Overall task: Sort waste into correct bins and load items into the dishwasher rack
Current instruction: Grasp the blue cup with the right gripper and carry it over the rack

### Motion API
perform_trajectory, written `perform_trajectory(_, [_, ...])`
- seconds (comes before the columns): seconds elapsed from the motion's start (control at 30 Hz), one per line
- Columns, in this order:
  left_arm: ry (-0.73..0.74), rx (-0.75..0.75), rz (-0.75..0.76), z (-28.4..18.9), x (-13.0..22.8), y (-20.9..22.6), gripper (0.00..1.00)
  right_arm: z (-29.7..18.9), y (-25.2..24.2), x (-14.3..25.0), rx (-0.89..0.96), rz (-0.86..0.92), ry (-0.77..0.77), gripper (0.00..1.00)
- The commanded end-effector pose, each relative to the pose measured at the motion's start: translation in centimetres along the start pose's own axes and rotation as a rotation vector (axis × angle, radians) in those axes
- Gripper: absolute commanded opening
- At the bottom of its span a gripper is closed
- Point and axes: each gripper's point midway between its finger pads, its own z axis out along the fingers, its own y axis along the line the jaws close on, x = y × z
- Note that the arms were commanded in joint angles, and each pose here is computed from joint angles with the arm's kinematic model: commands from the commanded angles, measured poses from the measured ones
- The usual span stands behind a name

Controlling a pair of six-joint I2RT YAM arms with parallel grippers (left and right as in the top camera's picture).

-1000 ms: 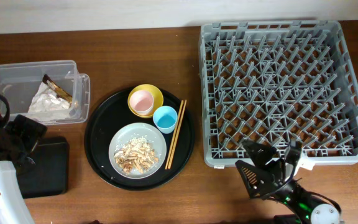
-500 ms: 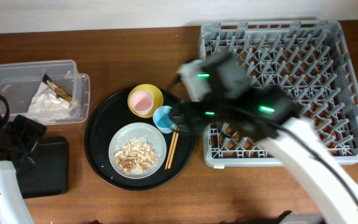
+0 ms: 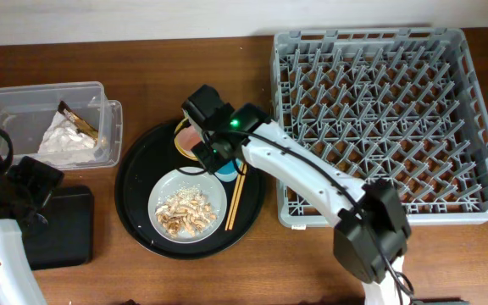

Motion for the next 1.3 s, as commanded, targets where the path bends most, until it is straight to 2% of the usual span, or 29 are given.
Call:
perform_trajectory(0.0, [-0.008,-0.004,-0.014,-0.1,-0.1,0.2,0.99,0.4,1.0,-0.1,-0.012,-0.003,0.006,0.53])
perform_trajectory(0.13, [-0.008,-0.004,-0.014,-0.1,-0.1,0.2,0.99,1.2,2.1,0.8,-0.019,0.035,0.027,0.52])
perform_trajectory(0.23, [-0.008,-0.004,-0.014,-0.1,-0.1,0.2,0.99,2.4,0.7,1.7,0.104,0.120,0.026,0.51])
perform_trajectory(0.3, [-0.008,-0.004,-0.014,-0.1,-0.1,0.2,0.99,3.0,0.7,2.2,0.106,0.140,0.035,0.50])
perform_trajectory(0.4, [-0.008,-0.004,-0.014,-0.1,-0.1,0.2,0.99,3.5,0.6,2.7,0.109,0.151,0.047,0.40])
perform_trajectory(0.57, [-0.008,-0.004,-0.014,-0.1,-0.1,0.2,0.99,5.0,0.9,3.7,0.109,0.178,0.070,0.38])
perform_trajectory(0.6, [-0.008,-0.004,-0.014,-0.1,-0.1,0.2,0.99,4.7,1.1,3.3,0.106,0.177,0.061,0.36])
perform_trajectory(0.77, [-0.008,-0.004,-0.014,-0.1,-0.1,0.2,0.99,0.9,1.6,0.4,0.085,0.180,-0.019,0.08])
perform_trajectory(0.83, [-0.008,-0.004,-0.014,-0.1,-0.1,0.2,0.99,-1.1,1.6,-0.6,0.084,0.183,-0.045,0.04])
perform_trajectory(0.9, [-0.008,-0.004,-0.014,-0.1,-0.1,0.2,0.99,-3.2,1.1,-1.8,0.086,0.197,-0.066,0.04])
perform_trajectory(0.97, [-0.008,-0.004,-0.014,-0.1,-0.1,0.2,0.99,-6.6,-0.9,-2.9,0.099,0.238,-0.086,0.04])
perform_trajectory(1.07, [-0.008,-0.004,-0.014,-0.1,-0.1,0.2,0.99,-13.2,-6.7,-3.7,0.134,0.357,-0.130,0.04])
perform_trajectory(1.1, [-0.008,-0.004,-0.014,-0.1,-0.1,0.2,0.99,-16.4,-10.6,-3.3,0.151,0.426,-0.161,0.04])
perform_trajectory(1.13, [-0.008,-0.004,-0.014,-0.1,-0.1,0.2,0.99,-18.7,-13.5,-2.6,0.102,0.454,-0.175,0.04])
perform_trajectory(1.27, [-0.008,-0.004,-0.014,-0.1,-0.1,0.2,0.99,-21.6,-21.0,1.8,-0.192,0.543,-0.182,0.04])
